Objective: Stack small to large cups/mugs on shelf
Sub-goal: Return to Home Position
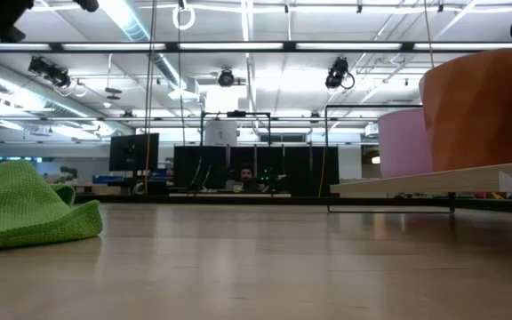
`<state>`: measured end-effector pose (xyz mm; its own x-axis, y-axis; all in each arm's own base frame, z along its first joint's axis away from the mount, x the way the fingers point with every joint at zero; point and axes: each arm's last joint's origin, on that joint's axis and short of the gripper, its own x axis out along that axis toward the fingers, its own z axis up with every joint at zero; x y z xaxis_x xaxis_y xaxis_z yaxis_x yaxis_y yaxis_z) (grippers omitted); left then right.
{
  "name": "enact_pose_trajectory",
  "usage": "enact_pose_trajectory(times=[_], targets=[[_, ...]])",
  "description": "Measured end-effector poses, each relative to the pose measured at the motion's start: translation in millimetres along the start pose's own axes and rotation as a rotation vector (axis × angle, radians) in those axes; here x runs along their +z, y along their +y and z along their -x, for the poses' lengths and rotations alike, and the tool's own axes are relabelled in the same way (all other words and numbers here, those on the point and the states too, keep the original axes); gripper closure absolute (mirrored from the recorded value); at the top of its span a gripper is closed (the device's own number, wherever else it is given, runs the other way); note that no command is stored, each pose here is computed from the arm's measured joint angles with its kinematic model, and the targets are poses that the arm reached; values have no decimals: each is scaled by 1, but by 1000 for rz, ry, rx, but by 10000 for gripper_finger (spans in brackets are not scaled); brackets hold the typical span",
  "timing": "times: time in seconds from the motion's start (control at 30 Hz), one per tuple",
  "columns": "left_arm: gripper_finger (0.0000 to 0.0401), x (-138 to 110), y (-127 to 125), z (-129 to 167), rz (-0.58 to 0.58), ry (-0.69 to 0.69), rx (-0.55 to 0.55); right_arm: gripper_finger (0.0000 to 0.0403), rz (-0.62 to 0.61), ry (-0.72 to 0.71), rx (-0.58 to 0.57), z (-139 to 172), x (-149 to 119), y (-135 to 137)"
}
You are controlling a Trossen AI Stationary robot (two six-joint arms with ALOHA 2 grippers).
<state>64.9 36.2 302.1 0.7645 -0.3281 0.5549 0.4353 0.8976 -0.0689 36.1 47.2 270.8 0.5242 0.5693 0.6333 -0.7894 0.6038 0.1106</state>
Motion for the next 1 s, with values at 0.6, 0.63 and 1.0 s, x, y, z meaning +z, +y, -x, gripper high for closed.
enact_pose_trajectory(times=[0.6, 0.63, 1.0], targets=[[371, -4, -19, 11, 19, 30, 107, 319, -7, 4, 14, 0, 0, 0], [369, -6, -19, 12, 39, 39, 123, 319, -7, 4, 16, 0, 0, 0], [371, -16, -21, 20, 105, 81, 225, 319, -8, 7, 25, 0, -1, 1]])
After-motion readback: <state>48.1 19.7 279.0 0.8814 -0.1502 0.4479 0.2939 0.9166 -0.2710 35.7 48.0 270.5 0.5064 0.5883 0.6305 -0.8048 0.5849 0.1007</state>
